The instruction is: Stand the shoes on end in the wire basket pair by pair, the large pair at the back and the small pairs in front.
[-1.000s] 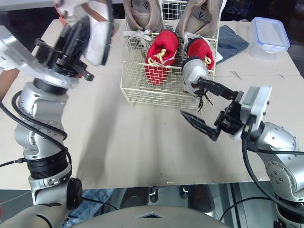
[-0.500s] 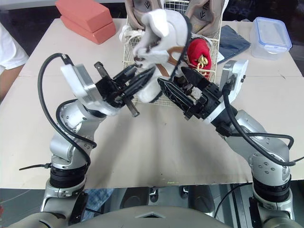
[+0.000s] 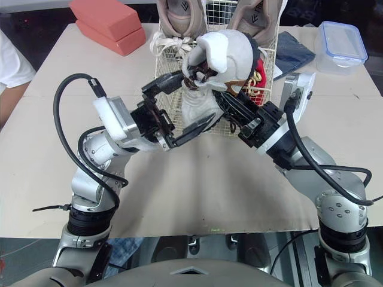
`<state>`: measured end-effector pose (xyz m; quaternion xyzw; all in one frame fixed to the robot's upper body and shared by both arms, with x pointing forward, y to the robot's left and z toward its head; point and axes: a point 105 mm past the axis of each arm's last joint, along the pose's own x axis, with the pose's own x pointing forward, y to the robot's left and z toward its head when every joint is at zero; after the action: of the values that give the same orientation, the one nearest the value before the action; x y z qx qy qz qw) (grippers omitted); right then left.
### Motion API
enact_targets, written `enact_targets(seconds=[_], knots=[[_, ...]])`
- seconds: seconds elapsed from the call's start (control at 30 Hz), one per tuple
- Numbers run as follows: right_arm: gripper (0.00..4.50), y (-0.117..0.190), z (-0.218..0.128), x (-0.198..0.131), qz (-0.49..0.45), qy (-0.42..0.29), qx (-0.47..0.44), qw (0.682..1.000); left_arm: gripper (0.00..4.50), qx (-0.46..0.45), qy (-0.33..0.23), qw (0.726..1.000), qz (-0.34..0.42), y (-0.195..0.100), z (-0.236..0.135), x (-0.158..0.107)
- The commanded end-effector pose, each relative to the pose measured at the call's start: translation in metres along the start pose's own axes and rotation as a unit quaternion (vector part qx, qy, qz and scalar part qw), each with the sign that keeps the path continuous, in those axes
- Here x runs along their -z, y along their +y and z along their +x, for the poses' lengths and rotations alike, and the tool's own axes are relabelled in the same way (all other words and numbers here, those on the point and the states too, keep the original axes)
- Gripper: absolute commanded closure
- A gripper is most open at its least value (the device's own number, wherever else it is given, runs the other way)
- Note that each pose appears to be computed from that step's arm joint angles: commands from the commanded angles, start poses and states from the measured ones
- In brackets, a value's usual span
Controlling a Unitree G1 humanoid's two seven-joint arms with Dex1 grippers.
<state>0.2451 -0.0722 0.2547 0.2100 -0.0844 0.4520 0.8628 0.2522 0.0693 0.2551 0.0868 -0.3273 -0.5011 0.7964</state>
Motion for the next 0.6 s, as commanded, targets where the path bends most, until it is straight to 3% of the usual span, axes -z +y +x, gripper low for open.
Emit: enact_targets(seconds=[0.03,0.13,0.23,0.37,0.6], knots=[[4.47,0.007,-0.008,-0.018,-0.027,-0.026,-0.032,0.999,0.04,0.013,-0.038,0.996,-0.079,0.01,-0.007,-0.032],[4.47,0.015,-0.014,-0.022,-0.041,-0.021,-0.078,0.996,0.04,0.045,-0.046,0.983,-0.171,0.021,-0.015,-0.052],[4.47,0.019,-0.021,-0.016,-0.07,0.013,-0.116,0.991,0.04,0.082,-0.021,0.973,-0.214,0.033,-0.026,-0.063],[4.47,0.023,-0.026,-0.008,-0.1,0.053,-0.16,0.981,0.04,0.146,0.032,0.958,-0.243,0.03,-0.033,-0.062],[4.47,0.037,-0.027,-0.005,-0.097,0.075,-0.235,0.964,0.04,0.259,0.075,0.925,-0.268,0.011,-0.028,-0.05]])
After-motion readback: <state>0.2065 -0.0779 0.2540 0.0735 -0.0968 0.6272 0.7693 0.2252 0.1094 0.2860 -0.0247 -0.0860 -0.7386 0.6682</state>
